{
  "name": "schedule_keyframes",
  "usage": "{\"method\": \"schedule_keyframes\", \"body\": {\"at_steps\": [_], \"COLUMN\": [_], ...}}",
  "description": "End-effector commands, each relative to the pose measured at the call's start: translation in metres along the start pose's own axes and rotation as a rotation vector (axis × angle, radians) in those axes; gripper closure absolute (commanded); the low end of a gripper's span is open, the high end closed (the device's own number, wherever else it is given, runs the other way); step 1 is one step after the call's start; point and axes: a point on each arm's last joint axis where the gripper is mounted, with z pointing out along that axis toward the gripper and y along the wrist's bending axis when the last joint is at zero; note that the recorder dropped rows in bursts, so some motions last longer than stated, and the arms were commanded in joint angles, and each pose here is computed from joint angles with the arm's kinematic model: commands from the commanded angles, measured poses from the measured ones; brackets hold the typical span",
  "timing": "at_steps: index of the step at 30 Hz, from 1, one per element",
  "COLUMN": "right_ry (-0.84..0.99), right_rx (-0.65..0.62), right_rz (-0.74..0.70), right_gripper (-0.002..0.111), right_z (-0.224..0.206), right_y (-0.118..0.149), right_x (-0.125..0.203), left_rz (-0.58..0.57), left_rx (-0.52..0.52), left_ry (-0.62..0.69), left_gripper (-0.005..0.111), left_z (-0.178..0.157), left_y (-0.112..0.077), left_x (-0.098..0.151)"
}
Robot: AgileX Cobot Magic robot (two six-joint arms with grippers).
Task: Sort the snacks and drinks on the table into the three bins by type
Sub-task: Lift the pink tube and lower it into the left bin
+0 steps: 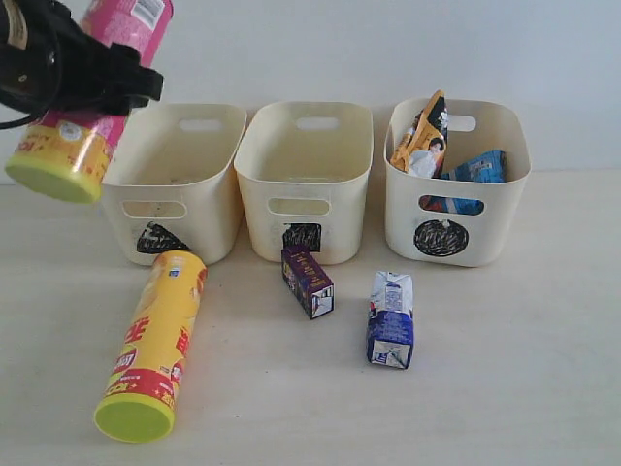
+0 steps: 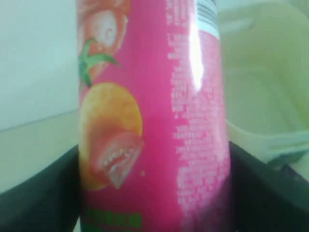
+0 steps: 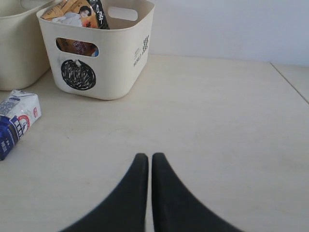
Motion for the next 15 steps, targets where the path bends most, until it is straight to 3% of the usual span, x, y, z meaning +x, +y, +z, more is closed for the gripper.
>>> {"method": "schedule_keyframes", "body": {"at_steps": [1, 8, 15], "right_ry": [-0.006, -0.006, -0.006], "right_rx": [-0.001, -0.001, -0.001], "right_rz": [0.002, 0.002, 0.002], "right_gripper": [0.108, 0.108, 0.108], "right_z": [0.0, 0.0, 0.0], "right_y": [0.0, 0.0, 0.0], "right_x": [0.001, 0.001, 0.001], "left_rz": [-0.055, -0.09, -0.056], "left_rx": [-0.022, -0.075, -0.086], "left_ry": [-0.063, -0.083, -0.068], "left_gripper": [0.103, 0.103, 0.103], "left_z": [0.046, 0.15, 0.216], "left_y": [0.016, 0.038, 0.031], "left_x": [-0.024, -0.041, -0.031]}}
